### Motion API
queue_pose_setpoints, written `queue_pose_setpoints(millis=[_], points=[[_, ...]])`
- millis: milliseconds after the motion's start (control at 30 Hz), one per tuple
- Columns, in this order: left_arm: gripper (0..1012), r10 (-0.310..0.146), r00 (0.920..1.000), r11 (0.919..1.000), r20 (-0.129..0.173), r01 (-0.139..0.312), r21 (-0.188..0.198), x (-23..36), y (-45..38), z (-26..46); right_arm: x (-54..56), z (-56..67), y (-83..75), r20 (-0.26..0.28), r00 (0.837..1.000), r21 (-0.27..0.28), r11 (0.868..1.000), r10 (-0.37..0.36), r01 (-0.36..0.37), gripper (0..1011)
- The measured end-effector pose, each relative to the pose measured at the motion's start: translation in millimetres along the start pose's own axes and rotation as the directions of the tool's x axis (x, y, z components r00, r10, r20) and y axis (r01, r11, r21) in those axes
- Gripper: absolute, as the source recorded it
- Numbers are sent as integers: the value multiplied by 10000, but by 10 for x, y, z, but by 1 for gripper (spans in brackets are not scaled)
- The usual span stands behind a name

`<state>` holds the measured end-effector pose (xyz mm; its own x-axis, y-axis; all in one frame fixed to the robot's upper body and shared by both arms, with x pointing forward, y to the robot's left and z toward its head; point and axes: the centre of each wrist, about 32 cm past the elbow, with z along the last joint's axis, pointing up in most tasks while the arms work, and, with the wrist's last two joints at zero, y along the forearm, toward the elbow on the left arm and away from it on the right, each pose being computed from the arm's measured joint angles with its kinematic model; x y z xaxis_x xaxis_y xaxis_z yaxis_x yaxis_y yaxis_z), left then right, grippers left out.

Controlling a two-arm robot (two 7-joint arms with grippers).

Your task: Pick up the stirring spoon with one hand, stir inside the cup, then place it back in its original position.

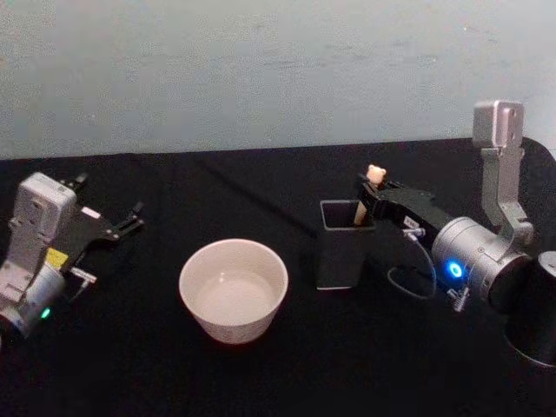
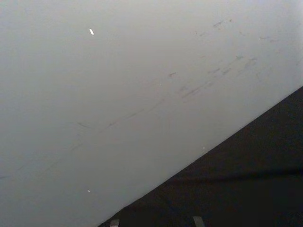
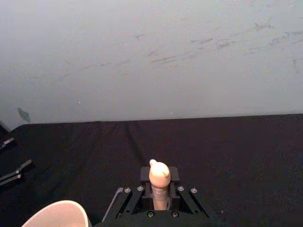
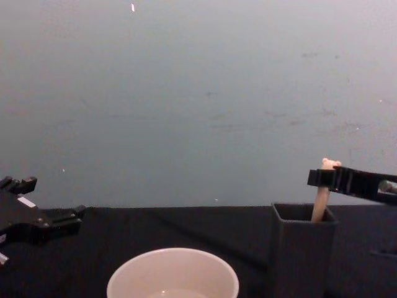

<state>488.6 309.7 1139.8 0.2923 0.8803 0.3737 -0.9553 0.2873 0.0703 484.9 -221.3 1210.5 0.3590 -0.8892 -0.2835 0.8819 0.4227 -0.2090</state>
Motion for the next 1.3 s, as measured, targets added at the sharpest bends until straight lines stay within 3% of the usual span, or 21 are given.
queue_pose_setpoints(millis=[533,1300], points=[[1001,0,10000,10000,0,0,0,0,0,0,0,-15,20,90,9999,-264,9996,130,-128,226],[1001,0,10000,10000,0,0,-1,0,0,0,4,-15,17,73,9999,-230,9997,94,-93,254]])
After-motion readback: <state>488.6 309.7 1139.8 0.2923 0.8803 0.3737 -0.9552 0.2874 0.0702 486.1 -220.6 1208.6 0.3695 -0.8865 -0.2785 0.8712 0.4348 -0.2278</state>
